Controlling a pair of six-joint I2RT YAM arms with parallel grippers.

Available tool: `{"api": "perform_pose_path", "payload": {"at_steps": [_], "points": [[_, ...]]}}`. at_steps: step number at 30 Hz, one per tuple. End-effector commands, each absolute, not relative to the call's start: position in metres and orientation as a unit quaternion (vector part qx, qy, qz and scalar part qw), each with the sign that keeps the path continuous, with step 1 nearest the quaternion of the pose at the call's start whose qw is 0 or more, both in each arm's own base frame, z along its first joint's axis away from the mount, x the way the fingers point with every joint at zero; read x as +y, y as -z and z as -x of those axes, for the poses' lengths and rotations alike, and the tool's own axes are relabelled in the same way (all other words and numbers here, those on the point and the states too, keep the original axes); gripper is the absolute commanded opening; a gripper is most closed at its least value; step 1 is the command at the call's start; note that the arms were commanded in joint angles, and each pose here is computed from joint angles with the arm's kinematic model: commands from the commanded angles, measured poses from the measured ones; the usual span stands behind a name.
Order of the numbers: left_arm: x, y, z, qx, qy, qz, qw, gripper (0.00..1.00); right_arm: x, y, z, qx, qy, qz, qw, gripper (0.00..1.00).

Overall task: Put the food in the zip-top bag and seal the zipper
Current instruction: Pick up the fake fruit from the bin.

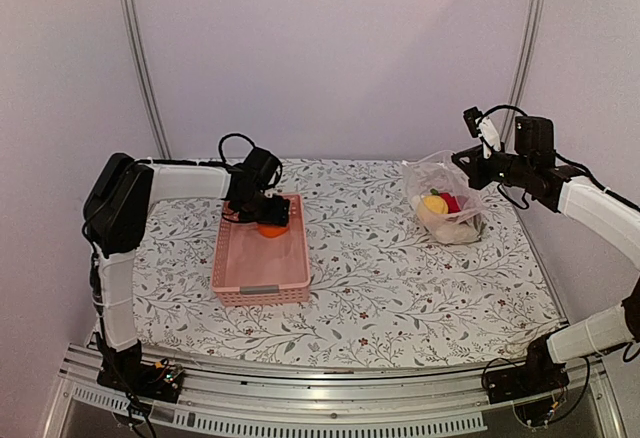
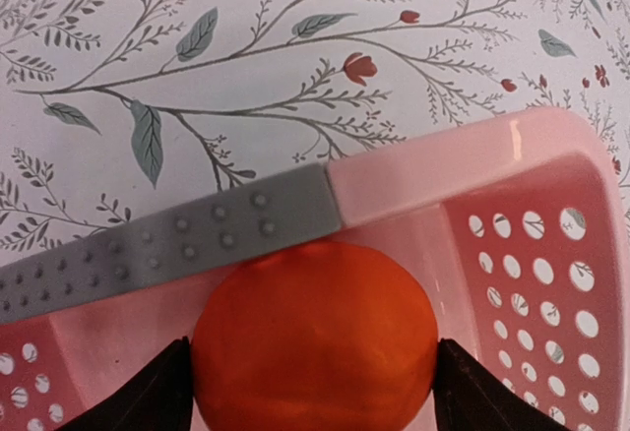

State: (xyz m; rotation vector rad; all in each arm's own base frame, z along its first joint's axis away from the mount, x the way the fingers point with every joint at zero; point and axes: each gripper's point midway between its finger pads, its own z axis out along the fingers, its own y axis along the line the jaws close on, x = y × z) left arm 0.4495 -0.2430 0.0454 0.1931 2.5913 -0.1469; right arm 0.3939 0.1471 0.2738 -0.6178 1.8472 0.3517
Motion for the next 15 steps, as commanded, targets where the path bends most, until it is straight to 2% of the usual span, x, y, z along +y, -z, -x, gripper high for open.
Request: {"api": "perform_pose_path", "payload": {"at_steps": [1, 15], "points": [[-0.238, -0.062, -0.451, 0.957, 0.062, -0.068, 0.275, 0.78, 0.146, -0.266, -0.396, 0.786, -0.146, 0.263, 0.54, 0.0], [-0.249, -0.145, -0.417, 0.935, 0.125, -0.071, 0.325, 0.71, 0.147, -0.264, -0.396, 0.787, -0.146, 0.265, 0.538, 0.0]]}}
